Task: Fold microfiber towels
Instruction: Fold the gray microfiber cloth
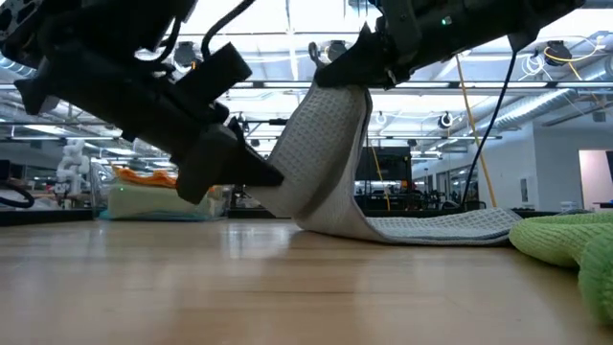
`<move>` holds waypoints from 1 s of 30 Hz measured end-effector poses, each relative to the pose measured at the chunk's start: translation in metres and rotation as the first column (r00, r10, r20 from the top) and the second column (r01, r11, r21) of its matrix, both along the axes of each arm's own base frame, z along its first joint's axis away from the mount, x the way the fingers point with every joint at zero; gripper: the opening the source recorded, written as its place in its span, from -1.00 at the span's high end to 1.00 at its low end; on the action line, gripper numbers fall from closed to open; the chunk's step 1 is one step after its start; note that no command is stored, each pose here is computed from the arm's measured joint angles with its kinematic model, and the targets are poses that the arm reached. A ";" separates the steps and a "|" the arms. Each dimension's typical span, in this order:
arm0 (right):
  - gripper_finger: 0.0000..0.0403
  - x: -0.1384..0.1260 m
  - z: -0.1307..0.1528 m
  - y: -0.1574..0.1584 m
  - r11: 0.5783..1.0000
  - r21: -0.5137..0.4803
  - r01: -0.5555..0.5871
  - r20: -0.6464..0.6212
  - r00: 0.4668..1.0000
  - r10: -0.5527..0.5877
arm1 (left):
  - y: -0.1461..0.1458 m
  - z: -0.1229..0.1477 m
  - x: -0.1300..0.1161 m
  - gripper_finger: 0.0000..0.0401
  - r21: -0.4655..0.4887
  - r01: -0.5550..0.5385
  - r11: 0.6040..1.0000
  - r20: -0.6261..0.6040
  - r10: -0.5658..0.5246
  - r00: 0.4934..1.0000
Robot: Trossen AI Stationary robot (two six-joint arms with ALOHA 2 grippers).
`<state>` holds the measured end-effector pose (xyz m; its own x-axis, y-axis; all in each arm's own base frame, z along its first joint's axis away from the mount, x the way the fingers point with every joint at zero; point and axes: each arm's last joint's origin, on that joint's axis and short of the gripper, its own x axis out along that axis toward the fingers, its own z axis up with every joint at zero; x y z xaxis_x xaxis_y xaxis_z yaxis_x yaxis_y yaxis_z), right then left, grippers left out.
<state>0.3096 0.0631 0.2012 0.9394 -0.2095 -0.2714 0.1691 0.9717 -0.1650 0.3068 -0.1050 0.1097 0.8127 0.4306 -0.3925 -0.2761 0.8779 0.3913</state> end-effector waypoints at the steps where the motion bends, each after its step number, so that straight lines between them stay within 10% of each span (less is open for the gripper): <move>1: 0.99 0.000 0.000 0.000 1.000 0.000 0.000 0.001 1.000 0.000 | -0.001 0.001 0.000 0.86 0.004 0.012 1.000 0.000 -0.012 1.000; 14: 0.99 -0.027 0.053 -0.024 0.993 -0.117 -0.034 0.063 0.997 0.042 | 0.029 0.088 -0.006 0.94 0.134 -0.010 0.991 0.163 -0.013 0.987; 30: 0.99 -0.074 0.158 -0.166 0.973 0.039 -0.227 0.425 0.885 0.190 | 0.156 0.247 -0.009 0.95 0.212 -0.027 0.977 0.339 -0.048 0.939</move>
<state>0.2352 -0.1025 0.3590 0.9892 0.0099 0.1460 -0.0041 0.9992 -0.0399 0.2980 0.0514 0.3564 0.8862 0.4632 0.0075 -0.4164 0.7894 0.4511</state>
